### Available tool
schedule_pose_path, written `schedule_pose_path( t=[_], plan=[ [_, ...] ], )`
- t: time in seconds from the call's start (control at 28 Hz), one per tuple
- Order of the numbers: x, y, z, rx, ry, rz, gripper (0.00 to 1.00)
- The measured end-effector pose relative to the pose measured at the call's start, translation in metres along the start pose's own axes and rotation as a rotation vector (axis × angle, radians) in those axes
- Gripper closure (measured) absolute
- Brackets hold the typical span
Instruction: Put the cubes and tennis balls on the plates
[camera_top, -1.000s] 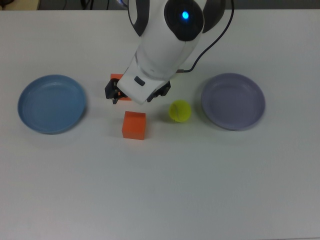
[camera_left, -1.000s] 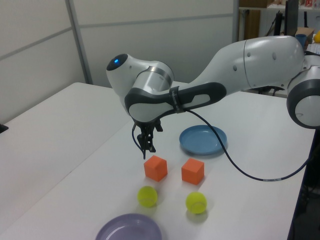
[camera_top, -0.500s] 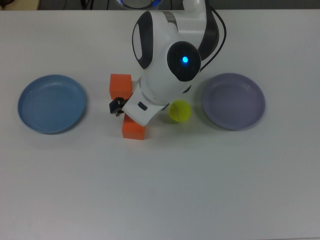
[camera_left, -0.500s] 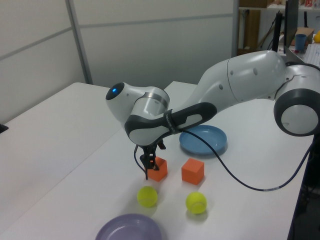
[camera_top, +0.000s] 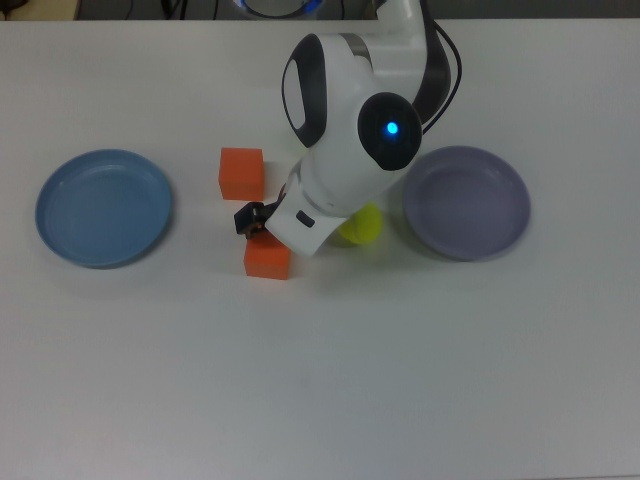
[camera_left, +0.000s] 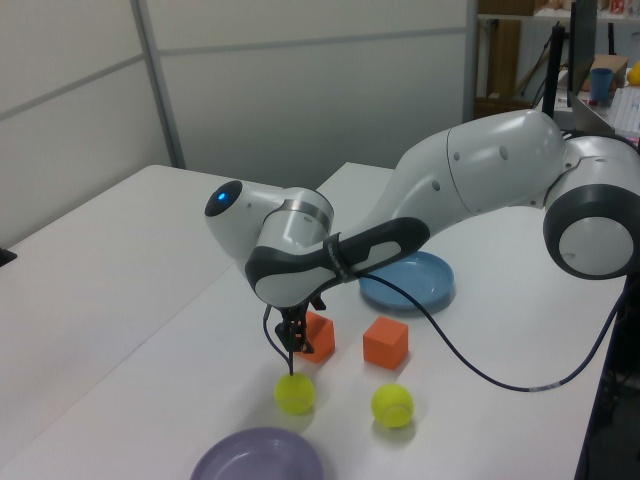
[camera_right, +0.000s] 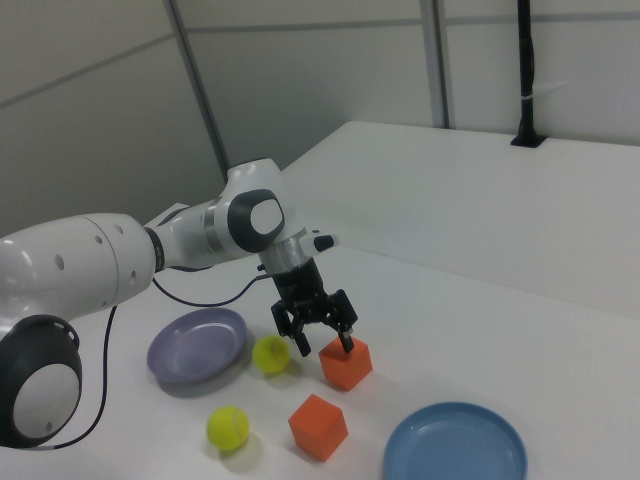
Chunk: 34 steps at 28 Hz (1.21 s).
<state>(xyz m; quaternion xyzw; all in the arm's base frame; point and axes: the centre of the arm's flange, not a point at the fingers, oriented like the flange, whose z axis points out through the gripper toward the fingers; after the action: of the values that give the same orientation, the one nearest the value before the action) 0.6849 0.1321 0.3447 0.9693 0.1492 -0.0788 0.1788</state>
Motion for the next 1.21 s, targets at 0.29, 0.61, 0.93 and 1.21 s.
schedule_pose_path(
  t=[0.29,0.61,0.93,1.21],
  plan=[
    [0.009,-0.001,0.029,-0.067,0.003,-0.022,0.0],
    [0.01,0.002,0.039,-0.075,-0.007,-0.009,0.12],
    [0.011,0.008,0.033,-0.077,0.008,0.038,0.36],
    [-0.01,0.079,-0.001,-0.079,0.02,0.148,0.36]
  ],
)
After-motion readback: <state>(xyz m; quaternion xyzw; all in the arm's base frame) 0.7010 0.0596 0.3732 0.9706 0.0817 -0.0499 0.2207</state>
